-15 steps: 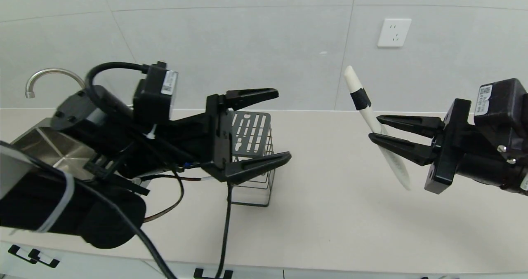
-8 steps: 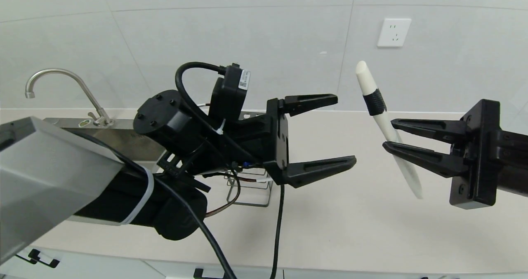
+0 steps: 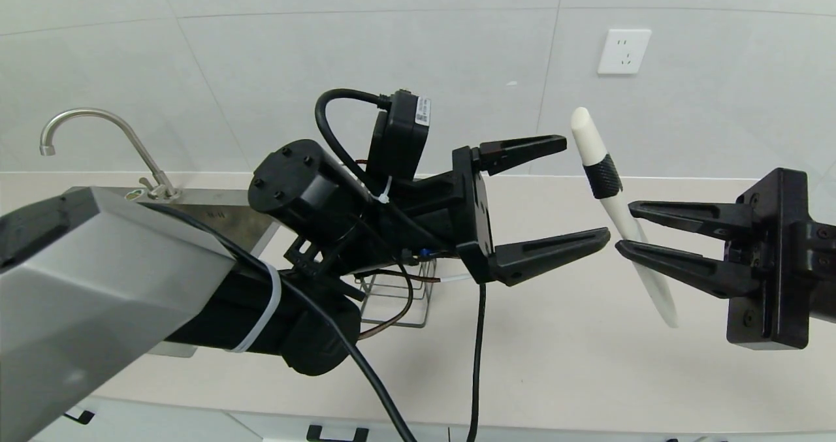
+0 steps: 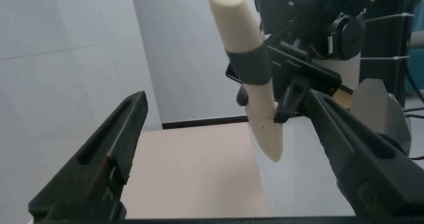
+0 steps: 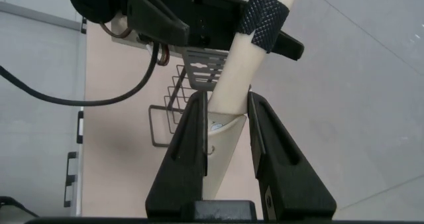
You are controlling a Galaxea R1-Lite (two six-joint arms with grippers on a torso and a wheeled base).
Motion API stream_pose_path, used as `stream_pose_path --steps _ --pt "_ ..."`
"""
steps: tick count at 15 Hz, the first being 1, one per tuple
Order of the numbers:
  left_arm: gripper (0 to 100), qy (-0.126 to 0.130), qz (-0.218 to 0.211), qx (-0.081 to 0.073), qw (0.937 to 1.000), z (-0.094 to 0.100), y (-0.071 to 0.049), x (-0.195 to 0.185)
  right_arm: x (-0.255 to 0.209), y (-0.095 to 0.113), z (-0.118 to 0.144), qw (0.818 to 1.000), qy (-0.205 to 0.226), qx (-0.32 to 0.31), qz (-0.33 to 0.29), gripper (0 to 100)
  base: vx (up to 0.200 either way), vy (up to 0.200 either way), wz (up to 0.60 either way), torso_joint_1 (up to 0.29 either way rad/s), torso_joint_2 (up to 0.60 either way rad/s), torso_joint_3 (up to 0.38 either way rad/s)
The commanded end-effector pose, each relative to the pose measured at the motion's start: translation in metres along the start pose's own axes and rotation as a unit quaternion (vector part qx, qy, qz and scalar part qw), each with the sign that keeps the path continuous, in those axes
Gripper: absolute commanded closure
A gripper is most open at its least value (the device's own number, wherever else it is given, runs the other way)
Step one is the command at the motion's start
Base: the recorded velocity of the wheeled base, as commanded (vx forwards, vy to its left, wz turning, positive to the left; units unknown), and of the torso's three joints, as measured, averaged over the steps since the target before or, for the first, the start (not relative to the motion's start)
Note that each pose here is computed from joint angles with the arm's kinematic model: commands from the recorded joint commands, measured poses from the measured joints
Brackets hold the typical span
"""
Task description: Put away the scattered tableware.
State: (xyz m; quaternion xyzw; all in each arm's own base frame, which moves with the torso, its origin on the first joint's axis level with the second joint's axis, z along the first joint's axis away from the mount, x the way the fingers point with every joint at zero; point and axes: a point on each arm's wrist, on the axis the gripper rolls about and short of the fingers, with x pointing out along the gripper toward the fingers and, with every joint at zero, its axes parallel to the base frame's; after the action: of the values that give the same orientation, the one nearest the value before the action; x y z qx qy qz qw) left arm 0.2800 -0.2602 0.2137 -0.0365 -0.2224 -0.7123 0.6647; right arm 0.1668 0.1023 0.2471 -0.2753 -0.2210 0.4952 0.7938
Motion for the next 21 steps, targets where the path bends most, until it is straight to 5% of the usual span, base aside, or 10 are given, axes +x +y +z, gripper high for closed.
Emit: stream_pose_path --steps 1,10,19,20,21 --pt "0 -0.005 -0.007 -0.002 1.0000 0.003 -0.004 0.004 0.001 0.000 -0.001 1.000 0.001 0.001 0.002 100 0.000 0.000 0.00 0.000 0.00 0.000" --pt "0 -0.017 -0.034 -0.033 0.9987 0.009 -0.019 0.020 0.003 -0.001 -0.002 1.000 -0.002 -0.008 0.001 100 0.000 0.000 0.00 0.000 0.00 0.000" --pt "0 -0.017 -0.038 -0.039 0.9984 0.008 -0.021 0.022 0.003 0.000 -0.002 1.000 -0.009 -0.010 0.012 100 0.000 0.000 0.00 0.000 0.00 0.000" --pt "100 -0.017 -0.038 -0.039 0.9983 0.008 -0.021 0.023 0.003 0.000 -0.002 1.000 -0.009 -0.011 0.012 100 0.000 0.000 0.00 0.000 0.00 0.000" --pt "100 -0.017 -0.038 -0.038 0.9984 0.008 -0.021 0.023 0.003 0.000 -0.002 1.000 -0.010 -0.011 0.012 100 0.000 0.000 0.00 0.000 0.00 0.000"
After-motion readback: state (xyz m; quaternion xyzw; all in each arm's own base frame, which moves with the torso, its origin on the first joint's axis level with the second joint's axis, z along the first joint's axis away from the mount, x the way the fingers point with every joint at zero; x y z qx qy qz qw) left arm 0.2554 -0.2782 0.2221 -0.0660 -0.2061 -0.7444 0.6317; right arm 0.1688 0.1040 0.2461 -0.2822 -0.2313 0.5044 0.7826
